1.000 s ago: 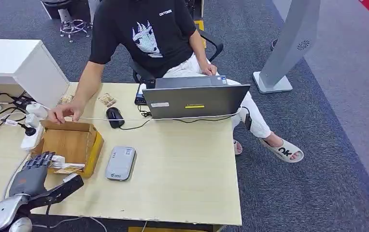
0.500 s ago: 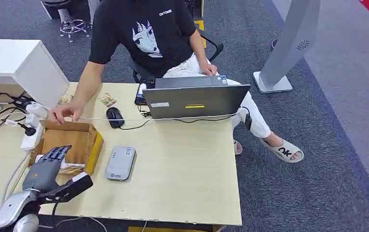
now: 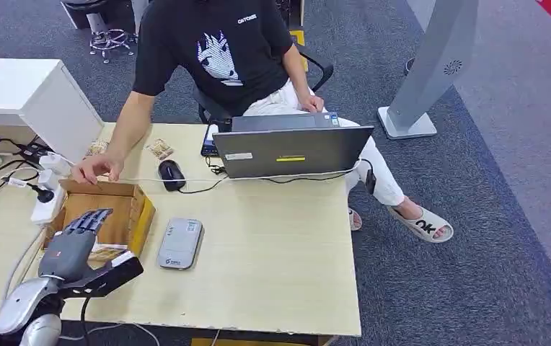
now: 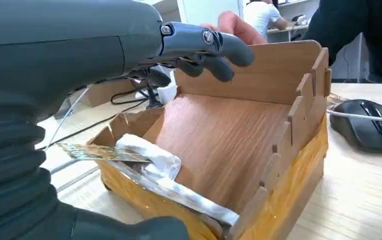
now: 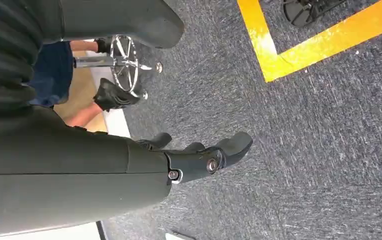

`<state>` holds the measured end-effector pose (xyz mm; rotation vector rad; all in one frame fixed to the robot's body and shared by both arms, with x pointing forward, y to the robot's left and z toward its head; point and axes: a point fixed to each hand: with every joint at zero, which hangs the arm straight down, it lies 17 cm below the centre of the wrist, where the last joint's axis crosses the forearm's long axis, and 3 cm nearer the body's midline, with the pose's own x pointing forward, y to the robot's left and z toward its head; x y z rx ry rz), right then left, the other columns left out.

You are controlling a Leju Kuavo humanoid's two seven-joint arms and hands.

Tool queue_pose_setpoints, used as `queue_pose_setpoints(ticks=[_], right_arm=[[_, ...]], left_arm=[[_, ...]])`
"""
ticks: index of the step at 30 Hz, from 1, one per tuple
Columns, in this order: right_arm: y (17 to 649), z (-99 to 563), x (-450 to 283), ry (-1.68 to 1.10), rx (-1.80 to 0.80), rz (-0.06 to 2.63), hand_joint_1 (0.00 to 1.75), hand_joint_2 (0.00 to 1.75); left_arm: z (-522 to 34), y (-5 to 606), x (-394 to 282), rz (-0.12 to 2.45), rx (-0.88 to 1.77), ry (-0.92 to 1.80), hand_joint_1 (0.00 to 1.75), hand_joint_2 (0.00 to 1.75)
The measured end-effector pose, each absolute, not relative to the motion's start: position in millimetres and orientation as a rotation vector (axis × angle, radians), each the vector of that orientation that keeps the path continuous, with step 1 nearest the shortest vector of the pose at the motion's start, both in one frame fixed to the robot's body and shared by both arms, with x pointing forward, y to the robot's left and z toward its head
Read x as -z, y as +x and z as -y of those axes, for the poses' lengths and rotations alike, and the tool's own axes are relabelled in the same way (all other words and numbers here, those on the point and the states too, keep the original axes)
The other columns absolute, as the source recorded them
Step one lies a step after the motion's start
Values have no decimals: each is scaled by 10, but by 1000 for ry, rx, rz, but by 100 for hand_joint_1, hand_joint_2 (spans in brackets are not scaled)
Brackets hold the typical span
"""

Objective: Pass the card to the sensor for recognition and then transmit it.

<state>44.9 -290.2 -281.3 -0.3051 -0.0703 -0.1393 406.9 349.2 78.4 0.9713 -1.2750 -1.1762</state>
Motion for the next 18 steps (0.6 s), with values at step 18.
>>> queue_pose_setpoints(ticks=[18], right_arm=[[428, 2911, 2815, -306, 143, 63, 0, 175]], left_arm=[[-3921, 4031, -662, 1089, 1253, 982, 93, 175]])
